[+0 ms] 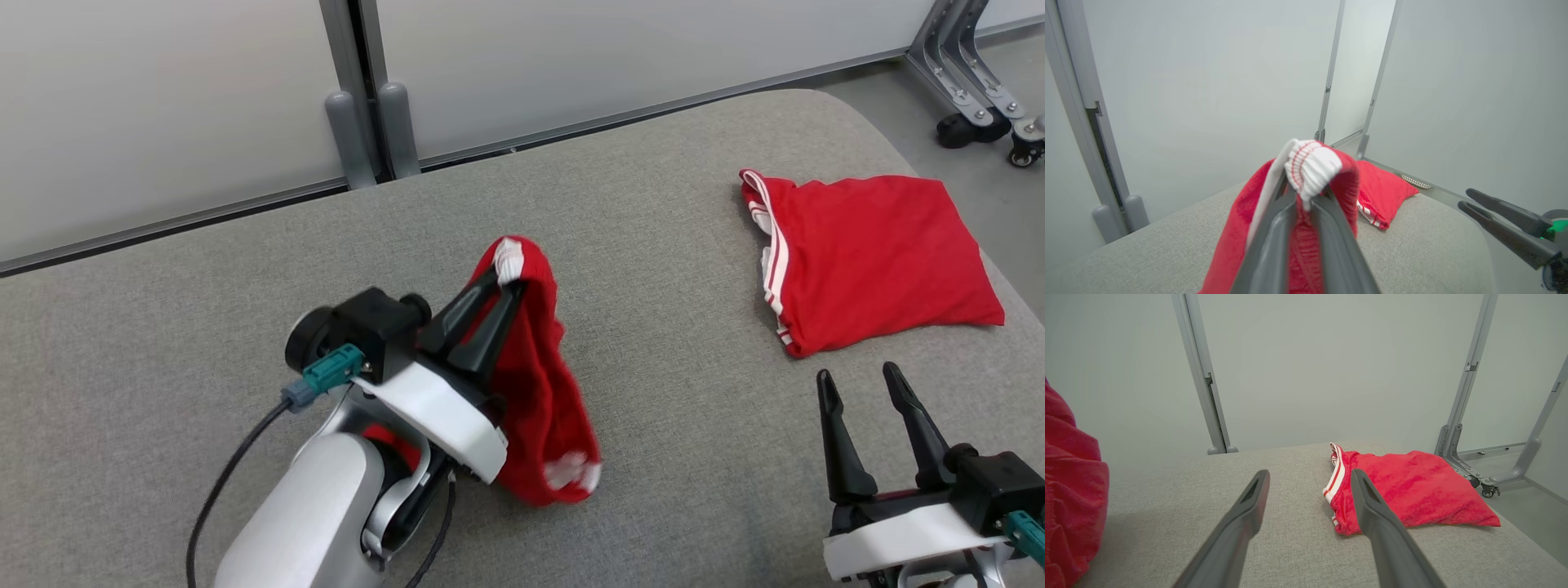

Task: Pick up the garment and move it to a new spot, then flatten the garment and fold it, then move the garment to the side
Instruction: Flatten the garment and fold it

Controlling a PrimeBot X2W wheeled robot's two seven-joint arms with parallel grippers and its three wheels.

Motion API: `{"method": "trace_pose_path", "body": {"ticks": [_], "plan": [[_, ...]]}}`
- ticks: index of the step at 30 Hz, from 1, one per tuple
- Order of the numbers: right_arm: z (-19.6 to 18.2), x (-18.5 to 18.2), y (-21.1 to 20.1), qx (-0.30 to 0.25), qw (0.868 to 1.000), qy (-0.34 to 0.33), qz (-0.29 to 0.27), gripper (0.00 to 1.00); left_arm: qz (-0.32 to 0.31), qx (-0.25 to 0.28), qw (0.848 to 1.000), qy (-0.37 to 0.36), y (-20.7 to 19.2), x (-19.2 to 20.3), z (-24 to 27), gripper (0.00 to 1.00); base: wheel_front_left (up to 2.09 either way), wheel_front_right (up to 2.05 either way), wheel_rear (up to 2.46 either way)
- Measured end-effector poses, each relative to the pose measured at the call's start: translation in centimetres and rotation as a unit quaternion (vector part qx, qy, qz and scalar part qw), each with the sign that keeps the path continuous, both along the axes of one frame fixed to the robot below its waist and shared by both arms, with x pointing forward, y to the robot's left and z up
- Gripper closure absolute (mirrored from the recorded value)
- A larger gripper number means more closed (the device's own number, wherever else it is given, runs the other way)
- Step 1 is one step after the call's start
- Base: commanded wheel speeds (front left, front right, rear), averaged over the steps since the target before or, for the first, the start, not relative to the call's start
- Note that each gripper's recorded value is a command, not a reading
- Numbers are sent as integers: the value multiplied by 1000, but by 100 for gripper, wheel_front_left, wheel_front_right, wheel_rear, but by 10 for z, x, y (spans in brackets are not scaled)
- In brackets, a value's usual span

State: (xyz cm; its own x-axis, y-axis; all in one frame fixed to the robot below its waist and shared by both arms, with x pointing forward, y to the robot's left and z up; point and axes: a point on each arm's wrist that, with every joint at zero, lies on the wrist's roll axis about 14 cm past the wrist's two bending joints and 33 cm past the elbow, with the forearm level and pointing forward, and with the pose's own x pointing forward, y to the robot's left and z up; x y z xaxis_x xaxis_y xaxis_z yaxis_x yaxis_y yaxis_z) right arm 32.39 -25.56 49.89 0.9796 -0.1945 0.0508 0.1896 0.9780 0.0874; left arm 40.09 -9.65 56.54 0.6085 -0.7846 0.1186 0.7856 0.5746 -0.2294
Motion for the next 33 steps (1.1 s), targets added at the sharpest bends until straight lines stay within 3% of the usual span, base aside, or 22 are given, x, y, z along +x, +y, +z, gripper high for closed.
{"method": "trace_pose_path", "body": {"ticks": [7, 13, 19, 28, 33], "plan": [[-1, -4, -2, 12, 1000, -1, -6, 0, -11, -98, 994, -45, -9, -3, 79, 100, 0, 0, 0], [-1, -10, -7, 16, 1000, -2, -16, 0, 17, -175, 984, -14, -3, 3, 106, 100, 0, 0, 0], [-1, -14, -12, 20, 999, -2, -25, 0, 42, -196, 980, 9, -4, 8, 106, 100, 0, 0, 0], [-2, -18, -13, 25, 999, -3, -28, 0, -14, -236, 971, 30, -29, -21, 126, 100, 0, 0, 0], [-3, -14, -12, 26, 999, -1, -26, 0, 18, -231, 972, 31, -26, -6, 120, 100, 0, 0, 0]]}}
